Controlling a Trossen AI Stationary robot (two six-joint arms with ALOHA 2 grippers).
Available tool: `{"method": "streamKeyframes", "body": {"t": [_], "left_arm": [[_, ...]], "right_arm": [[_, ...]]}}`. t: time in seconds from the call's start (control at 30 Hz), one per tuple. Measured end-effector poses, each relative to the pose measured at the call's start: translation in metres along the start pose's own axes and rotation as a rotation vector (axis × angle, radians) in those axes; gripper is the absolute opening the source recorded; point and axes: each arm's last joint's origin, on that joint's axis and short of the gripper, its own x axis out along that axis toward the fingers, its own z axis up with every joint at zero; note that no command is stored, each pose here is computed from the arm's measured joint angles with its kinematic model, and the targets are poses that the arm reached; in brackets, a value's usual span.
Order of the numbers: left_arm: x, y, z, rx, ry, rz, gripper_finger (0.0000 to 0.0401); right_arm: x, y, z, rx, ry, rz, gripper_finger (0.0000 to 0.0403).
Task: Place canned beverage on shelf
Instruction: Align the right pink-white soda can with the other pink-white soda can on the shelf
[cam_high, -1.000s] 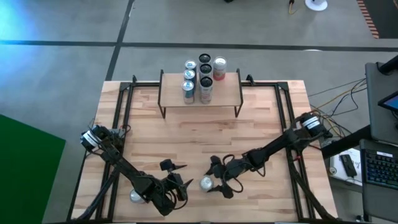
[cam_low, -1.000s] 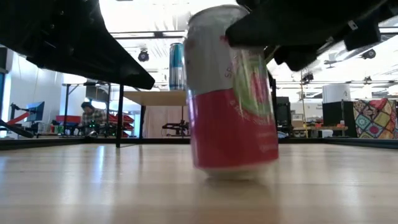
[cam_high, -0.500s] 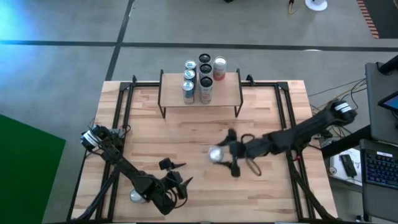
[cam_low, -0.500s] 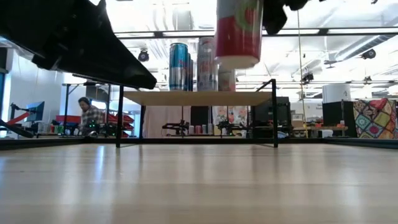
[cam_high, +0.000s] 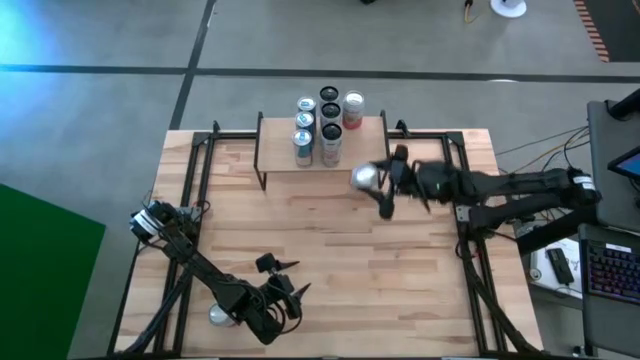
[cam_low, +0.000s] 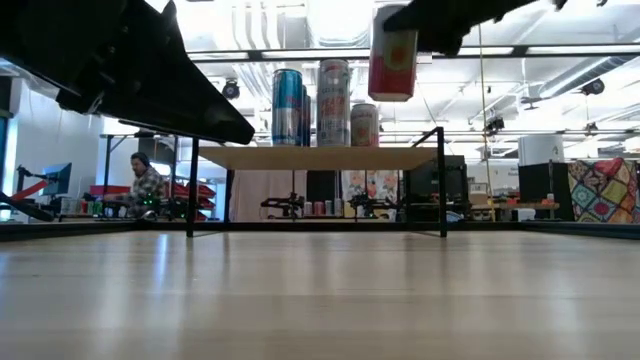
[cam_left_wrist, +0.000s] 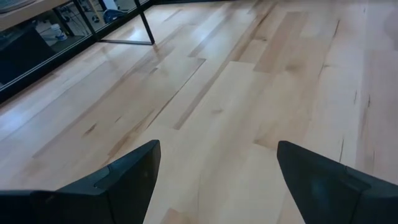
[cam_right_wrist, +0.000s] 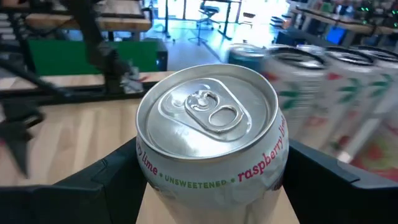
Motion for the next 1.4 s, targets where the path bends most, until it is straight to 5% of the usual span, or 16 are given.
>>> {"method": "streamKeyframes", "body": {"t": [0.5, 0.97, 1.4], "left_arm": [[0.007, 0.001, -0.003, 0.009, 0.008, 0.018, 0.0308], [0.010, 0.000, -0.009, 0.028, 0.024, 0.023, 0.0308], [0.010, 0.001, -0.009, 0.037, 0.035, 0.019, 0.0308]], "right_arm": [[0.045, -0.116, -0.016, 0.142, 0.090, -0.005, 0.0299], [0.088, -0.153, -0.022, 0.189, 0.164, -0.039, 0.0299], [0.078, -0.164, -0.021, 0.229, 0.194, -0.034, 0.0321]]}}
